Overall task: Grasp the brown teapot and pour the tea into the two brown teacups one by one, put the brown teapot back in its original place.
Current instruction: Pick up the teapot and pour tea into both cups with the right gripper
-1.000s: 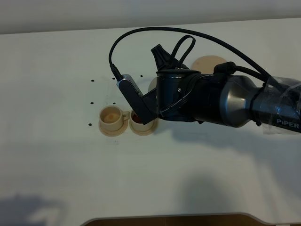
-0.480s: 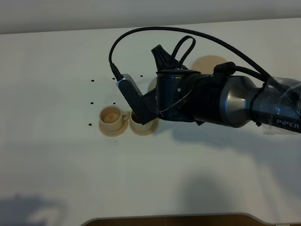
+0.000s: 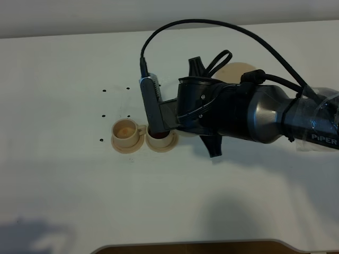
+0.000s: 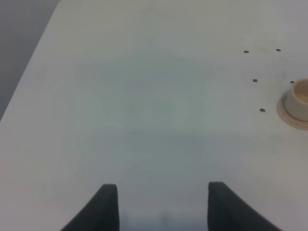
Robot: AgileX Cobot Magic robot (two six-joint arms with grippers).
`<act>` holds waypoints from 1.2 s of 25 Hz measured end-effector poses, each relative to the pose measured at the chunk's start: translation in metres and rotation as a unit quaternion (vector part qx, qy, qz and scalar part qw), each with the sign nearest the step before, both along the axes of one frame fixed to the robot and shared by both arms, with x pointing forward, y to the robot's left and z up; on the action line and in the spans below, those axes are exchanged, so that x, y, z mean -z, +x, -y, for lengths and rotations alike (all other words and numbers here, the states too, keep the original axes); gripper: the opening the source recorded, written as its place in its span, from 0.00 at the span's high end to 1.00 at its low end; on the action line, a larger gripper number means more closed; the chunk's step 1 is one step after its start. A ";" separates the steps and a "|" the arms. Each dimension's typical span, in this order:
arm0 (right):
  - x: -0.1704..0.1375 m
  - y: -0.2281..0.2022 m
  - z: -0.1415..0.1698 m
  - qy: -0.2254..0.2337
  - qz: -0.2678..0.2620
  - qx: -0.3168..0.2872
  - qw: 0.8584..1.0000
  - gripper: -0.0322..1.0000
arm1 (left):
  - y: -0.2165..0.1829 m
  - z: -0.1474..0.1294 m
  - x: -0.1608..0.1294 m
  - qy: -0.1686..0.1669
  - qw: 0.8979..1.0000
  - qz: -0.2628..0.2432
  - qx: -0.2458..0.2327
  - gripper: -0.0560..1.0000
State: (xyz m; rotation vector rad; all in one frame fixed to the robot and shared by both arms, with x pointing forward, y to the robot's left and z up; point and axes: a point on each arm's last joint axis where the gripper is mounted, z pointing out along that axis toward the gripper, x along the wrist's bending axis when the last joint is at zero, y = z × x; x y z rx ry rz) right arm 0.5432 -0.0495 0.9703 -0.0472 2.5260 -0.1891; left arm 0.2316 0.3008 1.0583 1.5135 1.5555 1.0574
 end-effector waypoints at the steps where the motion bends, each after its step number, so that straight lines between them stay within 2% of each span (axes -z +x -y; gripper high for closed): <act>1: 0.000 -0.001 0.000 0.008 -0.003 0.009 1.000 0.86 | 0.000 0.000 0.000 0.000 1.000 0.000 0.000 0.52; 6: 0.002 -0.003 -0.001 0.044 -0.012 0.056 0.997 0.86 | 0.000 0.000 0.000 0.000 1.000 0.000 0.000 0.52; 11: -0.008 -0.009 0.000 0.102 -0.022 0.127 0.986 0.86 | 0.000 0.000 0.000 0.000 1.000 0.000 0.000 0.52; 15: -0.029 -0.017 0.003 0.163 -0.024 0.178 0.970 0.86 | 0.000 0.000 0.000 -0.001 1.000 0.000 0.000 0.52; 19: -0.035 -0.025 0.002 0.208 -0.049 0.221 0.952 0.86 | 0.000 0.000 0.000 -0.001 1.000 0.000 0.000 0.52; 23: -0.025 -0.034 0.004 0.249 -0.086 0.248 0.932 0.86 | 0.000 0.000 0.000 0.000 1.000 0.000 0.000 0.52; 30: 0.003 -0.056 0.017 0.329 -0.096 0.263 0.902 0.86 | 0.000 0.000 0.000 0.000 1.000 0.000 0.000 0.52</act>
